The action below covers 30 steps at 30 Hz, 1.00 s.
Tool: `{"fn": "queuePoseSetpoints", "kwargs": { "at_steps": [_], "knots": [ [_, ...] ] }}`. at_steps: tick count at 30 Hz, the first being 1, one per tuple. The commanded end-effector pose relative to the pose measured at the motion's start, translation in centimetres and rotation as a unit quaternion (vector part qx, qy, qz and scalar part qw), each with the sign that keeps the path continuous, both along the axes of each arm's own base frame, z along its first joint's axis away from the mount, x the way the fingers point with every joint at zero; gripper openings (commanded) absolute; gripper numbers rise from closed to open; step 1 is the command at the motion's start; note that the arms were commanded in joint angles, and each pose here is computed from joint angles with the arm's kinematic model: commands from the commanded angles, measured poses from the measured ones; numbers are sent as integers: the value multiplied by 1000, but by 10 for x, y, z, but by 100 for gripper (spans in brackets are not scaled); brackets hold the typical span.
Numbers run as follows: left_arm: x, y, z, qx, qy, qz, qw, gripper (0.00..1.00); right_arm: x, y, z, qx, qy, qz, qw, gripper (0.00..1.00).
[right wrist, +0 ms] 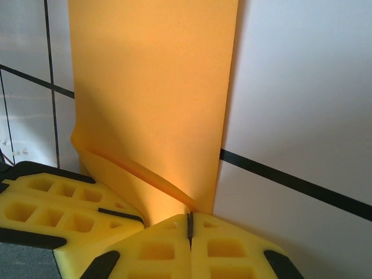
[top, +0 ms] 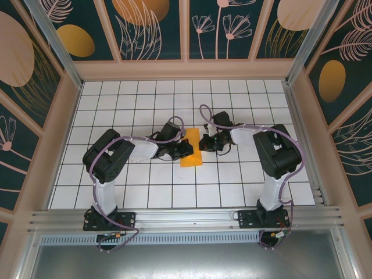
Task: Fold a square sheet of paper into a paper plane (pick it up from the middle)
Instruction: Fold the triangle a second time at the center of the table.
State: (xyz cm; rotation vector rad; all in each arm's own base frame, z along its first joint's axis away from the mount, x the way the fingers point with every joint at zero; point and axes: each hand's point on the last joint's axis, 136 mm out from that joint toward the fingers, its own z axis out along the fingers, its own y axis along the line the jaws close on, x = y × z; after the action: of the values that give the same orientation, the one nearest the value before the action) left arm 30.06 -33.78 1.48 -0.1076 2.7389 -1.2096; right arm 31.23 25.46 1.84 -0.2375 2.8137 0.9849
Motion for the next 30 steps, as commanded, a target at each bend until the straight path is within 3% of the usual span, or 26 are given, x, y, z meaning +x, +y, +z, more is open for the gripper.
{"fn": "queuePoseSetpoints", "kwargs": {
  "at_steps": [1, 6, 9, 18, 30],
  "knots": [
    [-16, 18, -27, 47, 36, 10, 998, 4, 5, -5, 3, -11, 6, -11, 1000, 10],
    [-16, 21, -29, 56, 38, 13, 998, 3, 14, -7, 42, 4, -29, -28, 999, 23],
    [-16, 22, -30, 57, 39, 16, 997, 3, 9, -11, 57, 6, -42, -35, 998, 24],
    [-16, 26, -35, 66, 43, 28, 996, 0, -33, -2, 50, 4, -2, -49, 999, 1],
    [-17, 30, -38, 70, 46, 40, 996, 0, -55, 20, 23, -8, 46, -55, 997, 0]
  ]
}}
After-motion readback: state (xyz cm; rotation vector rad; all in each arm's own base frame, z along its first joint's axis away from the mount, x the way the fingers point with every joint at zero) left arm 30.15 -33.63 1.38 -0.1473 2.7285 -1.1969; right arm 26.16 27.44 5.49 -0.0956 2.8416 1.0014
